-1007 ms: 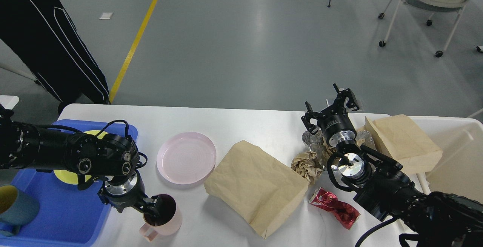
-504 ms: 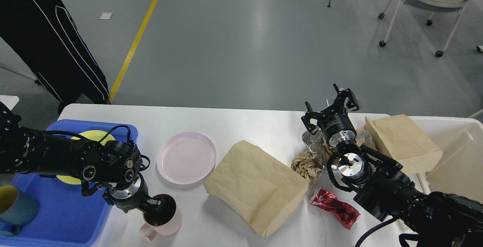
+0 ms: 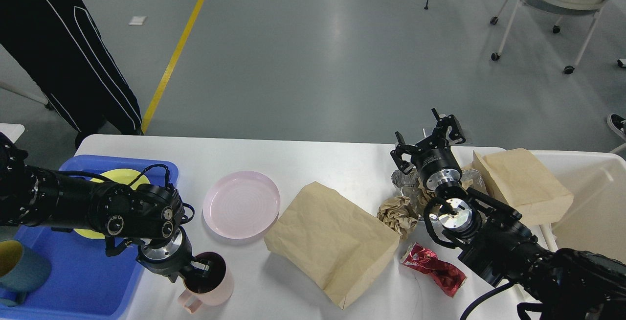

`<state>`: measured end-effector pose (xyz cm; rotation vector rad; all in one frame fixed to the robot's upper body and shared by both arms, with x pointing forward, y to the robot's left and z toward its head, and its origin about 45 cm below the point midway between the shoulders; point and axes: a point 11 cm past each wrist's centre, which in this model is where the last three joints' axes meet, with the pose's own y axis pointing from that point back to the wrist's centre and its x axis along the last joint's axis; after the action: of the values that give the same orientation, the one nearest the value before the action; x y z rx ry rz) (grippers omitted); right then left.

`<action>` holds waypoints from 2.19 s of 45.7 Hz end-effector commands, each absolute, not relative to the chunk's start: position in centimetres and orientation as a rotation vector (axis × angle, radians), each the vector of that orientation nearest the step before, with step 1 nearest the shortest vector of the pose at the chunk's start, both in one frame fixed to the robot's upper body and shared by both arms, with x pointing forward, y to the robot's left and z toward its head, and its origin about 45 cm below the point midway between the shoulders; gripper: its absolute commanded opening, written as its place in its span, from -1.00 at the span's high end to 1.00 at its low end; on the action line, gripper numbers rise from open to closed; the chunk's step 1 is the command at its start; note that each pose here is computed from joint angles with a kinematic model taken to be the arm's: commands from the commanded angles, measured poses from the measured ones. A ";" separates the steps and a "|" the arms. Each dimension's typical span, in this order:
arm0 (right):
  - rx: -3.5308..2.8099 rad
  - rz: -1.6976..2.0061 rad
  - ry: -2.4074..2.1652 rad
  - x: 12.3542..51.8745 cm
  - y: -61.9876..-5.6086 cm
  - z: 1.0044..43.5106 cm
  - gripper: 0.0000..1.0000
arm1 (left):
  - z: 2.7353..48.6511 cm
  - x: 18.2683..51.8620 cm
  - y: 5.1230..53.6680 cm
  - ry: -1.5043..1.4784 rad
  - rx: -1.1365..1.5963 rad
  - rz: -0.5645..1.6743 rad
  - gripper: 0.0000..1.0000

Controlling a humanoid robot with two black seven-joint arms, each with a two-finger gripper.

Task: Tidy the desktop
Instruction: 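Lower the left gripper and grasp the pink mug, then lift the pink mug and set it down inside the blue tray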

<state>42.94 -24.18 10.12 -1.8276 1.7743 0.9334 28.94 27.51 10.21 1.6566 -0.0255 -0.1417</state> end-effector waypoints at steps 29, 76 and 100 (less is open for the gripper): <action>-1.828 0.933 1.775 42.9 -24.2 10.1 -1.00 | 14.9 30.9 28.0 -0.002 1.637 -0.163 1.00; -1.829 0.932 1.775 42.9 -24.2 10.1 -1.00 | 30.6 32.3 45.8 0.197 1.649 0.299 1.00; -1.828 0.933 1.775 42.9 -24.2 10.1 -1.00 | 20.2 28.8 48.9 0.268 1.833 0.359 1.00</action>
<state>42.94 -24.18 10.12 -1.8277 1.7744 0.9330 29.49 48.75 22.00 1.8134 0.2636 0.3588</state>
